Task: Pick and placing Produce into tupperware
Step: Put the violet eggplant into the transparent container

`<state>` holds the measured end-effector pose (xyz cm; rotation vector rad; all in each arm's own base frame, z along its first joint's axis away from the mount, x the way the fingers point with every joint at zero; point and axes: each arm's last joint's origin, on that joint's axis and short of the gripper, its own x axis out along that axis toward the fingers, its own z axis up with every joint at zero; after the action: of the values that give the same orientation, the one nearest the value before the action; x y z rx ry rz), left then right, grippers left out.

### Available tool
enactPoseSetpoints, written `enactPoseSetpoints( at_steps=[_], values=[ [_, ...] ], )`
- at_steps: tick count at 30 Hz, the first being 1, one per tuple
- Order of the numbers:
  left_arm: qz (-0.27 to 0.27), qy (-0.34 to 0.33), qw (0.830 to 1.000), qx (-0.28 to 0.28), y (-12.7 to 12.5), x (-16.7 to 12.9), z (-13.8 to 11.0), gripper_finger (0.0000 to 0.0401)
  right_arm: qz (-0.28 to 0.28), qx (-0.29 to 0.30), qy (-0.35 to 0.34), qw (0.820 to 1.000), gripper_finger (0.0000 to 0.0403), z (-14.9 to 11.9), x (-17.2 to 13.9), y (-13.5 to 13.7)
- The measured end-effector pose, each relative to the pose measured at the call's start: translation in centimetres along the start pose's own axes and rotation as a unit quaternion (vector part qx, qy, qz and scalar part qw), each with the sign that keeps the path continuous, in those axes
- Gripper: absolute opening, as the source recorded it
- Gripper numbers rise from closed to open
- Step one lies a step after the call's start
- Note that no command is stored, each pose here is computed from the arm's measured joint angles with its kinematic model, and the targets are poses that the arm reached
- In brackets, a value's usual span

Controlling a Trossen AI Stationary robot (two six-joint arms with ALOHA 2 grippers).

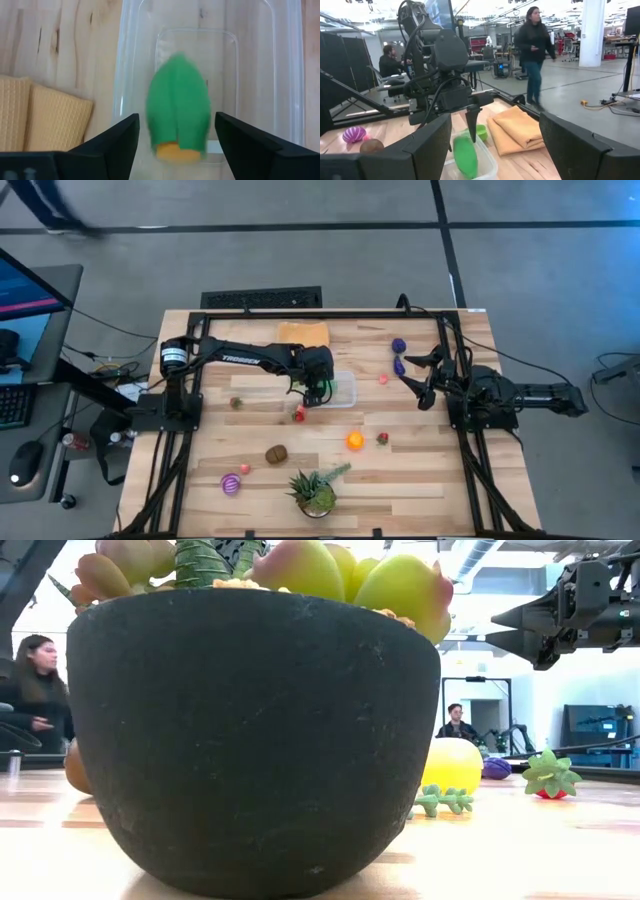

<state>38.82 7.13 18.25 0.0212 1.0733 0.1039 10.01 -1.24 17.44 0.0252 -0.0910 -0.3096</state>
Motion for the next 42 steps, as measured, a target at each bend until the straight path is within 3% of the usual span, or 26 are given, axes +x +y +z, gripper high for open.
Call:
enactPoseSetpoints(
  at_steps=[9, 13, 21, 26, 29, 37, 42],
  values=[
    [0.001, 0.008, 1.000, 0.025, 0.2, -1.7, 1.4, 0.0266, 0.000, 0.000, 0.000, 1.000, 0.0297, 0.0, 0.0, 0.0],
    [0.029, 0.032, 0.998, 0.041, 0.5, -3.4, 2.4, 0.0266, 0.000, 0.000, 0.000, 1.000, 0.0297, 0.0, 0.0, 0.0],
    [0.106, 0.157, 0.981, 0.050, 1.3, -7.9, 2.8, 0.0266, -0.001, 0.000, 0.030, 1.000, 0.0297, -0.6, 0.0, 0.0],
    [0.135, 0.255, 0.957, 0.016, 2.3, -10.4, 0.9, 0.0266, -0.002, 0.019, 0.051, 0.999, 0.0297, -1.0, -0.1, 0.0],
    [0.143, 0.280, 0.949, -0.009, 3.0, -11.7, -0.6, 0.0266, -0.003, 0.031, 0.051, 0.998, 0.0297, -1.0, -0.1, 0.0],
    [0.158, 0.205, 0.965, -0.034, 2.5, -14.8, -5.9, 0.0266, -0.002, 0.045, 0.051, 0.998, 0.0297, -1.0, -0.1, 0.0],
    [0.157, 0.081, 0.983, -0.047, 1.4, -16.3, -10.3, 0.0266, -0.002, 0.045, 0.051, 0.998, 0.0297, -1.0, -0.1, 0.0]
  ],
)
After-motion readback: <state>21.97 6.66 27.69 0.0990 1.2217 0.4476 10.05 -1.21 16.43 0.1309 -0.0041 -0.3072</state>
